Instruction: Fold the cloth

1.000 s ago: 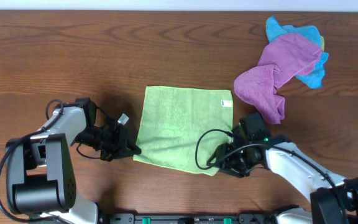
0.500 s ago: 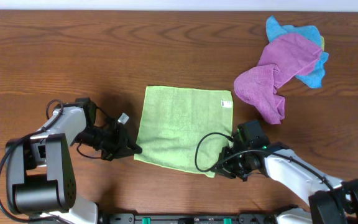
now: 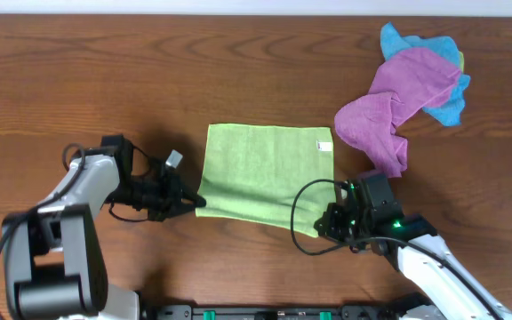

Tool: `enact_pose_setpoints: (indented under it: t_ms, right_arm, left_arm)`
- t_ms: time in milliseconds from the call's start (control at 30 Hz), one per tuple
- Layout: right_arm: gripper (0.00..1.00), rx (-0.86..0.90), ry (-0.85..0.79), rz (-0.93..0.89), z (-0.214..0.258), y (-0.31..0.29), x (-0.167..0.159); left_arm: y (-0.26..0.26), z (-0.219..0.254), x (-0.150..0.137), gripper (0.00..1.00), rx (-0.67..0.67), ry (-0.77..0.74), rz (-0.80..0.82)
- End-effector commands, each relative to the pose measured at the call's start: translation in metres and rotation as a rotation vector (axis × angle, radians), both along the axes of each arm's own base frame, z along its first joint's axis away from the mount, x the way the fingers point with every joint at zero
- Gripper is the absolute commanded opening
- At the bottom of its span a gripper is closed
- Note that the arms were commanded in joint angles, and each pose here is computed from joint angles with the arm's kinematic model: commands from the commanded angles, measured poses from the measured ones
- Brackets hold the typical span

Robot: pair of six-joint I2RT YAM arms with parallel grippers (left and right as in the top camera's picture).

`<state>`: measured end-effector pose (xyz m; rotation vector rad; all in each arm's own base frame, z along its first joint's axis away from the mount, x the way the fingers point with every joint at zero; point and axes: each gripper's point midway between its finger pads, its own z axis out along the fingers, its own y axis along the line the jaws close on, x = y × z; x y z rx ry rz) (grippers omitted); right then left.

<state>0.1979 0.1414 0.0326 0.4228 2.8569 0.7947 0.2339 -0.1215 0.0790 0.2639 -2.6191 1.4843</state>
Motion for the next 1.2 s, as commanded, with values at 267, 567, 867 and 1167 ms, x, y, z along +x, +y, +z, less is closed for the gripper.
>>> enact_pose_setpoints:
  t_ms: [267,567,867,1167]
  right_arm:
    - [0.01,-0.135,-0.247,-0.100,0.039,-0.018,0.064]
    - [0.02,-0.152,-0.356,-0.134,0.038,-0.016,0.101]
    - [0.02,-0.292,-0.448,-0.094,0.046,-0.029,0.159]
    - [0.02,-0.338,-0.487,-0.070,0.030,-0.036,0.202]
  left_arm:
    - [0.008,0.015,0.048,0.06,0.023,-0.086,0.175]
    - [0.008,0.012,0.090,0.06,0.110,-0.192,0.263]
    - [-0.004,-0.002,0.135,0.06,0.228,-0.305,0.349]
    - [-0.003,-0.020,0.168,0.06,0.201,-0.329,0.437]
